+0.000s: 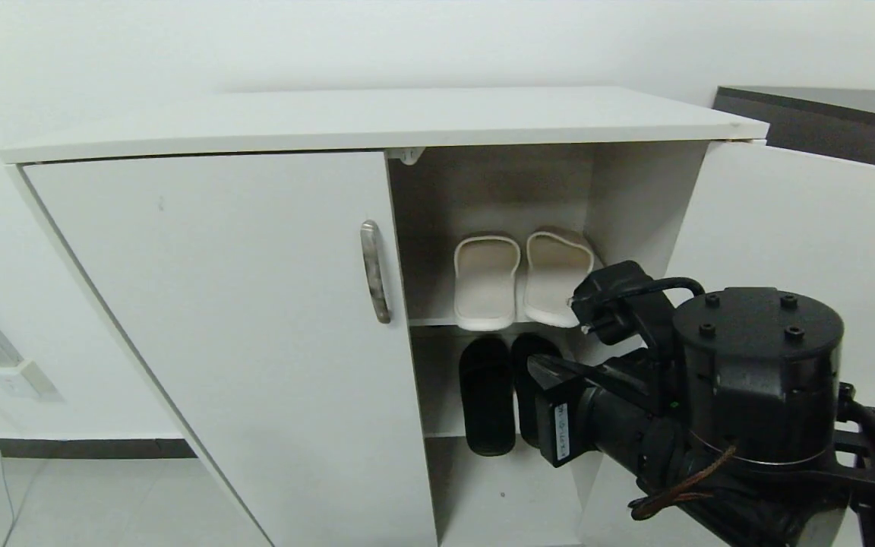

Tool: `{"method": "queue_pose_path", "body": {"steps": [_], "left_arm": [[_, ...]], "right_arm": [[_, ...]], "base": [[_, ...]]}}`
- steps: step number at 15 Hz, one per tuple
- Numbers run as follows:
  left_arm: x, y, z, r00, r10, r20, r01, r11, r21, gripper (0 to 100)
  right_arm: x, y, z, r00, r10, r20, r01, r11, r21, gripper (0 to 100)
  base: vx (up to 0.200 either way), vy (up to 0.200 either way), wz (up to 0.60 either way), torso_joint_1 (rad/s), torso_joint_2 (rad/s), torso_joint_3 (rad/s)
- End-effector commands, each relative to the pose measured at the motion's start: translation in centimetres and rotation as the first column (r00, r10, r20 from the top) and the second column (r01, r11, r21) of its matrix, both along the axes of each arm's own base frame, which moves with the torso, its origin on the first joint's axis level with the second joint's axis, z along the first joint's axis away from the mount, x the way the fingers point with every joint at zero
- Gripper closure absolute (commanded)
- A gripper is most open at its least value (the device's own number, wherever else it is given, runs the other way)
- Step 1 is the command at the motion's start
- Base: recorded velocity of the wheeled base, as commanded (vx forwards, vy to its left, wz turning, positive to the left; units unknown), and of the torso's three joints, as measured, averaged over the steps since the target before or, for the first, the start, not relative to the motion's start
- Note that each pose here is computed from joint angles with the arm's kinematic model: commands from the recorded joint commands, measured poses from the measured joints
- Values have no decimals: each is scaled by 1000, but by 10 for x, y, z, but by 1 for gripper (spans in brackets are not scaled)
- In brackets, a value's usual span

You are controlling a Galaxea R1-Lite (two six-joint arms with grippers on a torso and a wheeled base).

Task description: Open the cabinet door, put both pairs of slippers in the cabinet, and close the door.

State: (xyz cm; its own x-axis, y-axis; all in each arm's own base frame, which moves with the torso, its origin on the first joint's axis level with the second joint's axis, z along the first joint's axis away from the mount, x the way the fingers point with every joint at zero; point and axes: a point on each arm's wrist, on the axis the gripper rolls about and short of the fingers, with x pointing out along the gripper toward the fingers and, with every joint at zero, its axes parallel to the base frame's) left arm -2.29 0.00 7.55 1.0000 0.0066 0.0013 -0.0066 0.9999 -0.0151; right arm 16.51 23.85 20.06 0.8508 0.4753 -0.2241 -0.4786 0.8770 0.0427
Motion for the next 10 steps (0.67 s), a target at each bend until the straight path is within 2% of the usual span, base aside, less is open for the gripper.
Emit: {"method": "queue_pose_path", "body": {"steps": [1,10], "left_arm": [[0,0,0,1000,1,-3,-1,1000,0,100],[0,0,0,1000,1,-1,-1,1000,-2,100]], "right_arm": [[1,2,-4,1000,0,-9,0,1000,-10,100],[13,3,-16,1000,-29,-1,29,1000,-1,100]], "base": [[-200,0,0,7,7,2],[-200,0,0,0,4,2]]}}
